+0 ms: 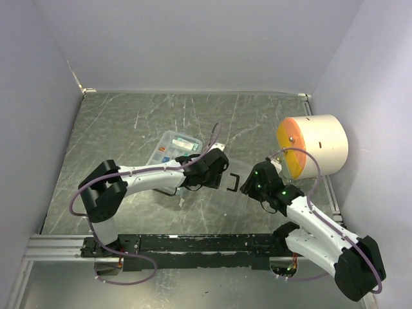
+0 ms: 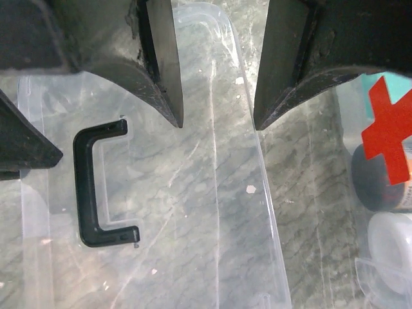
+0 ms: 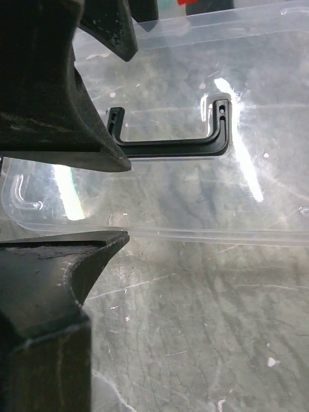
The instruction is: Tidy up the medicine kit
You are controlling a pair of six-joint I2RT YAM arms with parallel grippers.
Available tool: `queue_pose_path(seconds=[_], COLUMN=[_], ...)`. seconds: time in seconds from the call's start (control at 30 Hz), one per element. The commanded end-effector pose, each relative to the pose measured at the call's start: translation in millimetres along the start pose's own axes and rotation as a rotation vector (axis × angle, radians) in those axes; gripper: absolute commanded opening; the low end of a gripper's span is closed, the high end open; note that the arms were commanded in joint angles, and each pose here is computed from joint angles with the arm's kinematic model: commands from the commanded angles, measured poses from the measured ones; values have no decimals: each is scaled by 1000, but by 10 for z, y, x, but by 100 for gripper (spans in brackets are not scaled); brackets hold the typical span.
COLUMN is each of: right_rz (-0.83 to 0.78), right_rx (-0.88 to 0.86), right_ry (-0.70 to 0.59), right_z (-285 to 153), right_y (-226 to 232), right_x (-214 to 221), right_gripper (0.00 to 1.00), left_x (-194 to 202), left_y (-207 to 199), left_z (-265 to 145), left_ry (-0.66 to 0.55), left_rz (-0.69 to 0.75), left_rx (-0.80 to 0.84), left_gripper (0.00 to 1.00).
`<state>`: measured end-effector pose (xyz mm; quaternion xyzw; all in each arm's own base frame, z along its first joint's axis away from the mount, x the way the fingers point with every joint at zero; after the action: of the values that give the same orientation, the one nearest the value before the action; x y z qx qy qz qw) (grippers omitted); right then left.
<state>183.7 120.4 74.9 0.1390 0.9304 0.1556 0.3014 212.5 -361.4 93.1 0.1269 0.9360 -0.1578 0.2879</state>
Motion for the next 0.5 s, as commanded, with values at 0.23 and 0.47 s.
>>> queue_pose_path(seconds=[0.23, 0.47], right_rz=[28, 24], right_rx=[-258, -307], right_ry=[-189, -218], right_z=[-454, -560], right_y=[613, 712], right_x=[-579, -667], right_gripper=[39, 40], left_x=[-381, -576], left_y=[-600, -649], left_z=[-533, -750], left_ry=[-81, -149], left_rz=[-1, -10], left_rx=[303, 334], left_gripper=[55, 55])
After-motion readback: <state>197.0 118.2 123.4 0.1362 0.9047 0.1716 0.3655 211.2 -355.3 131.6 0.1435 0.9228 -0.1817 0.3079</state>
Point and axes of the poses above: each gripper's point midway between its finger pads, its own z axis out along the fingers, its own y axis along the line the jaws close on, x = y × z, the point moved 3 cm from there along -z, back along the fingers, and after that the axes turned 5 degrees about -z, right-handed, at the moved point
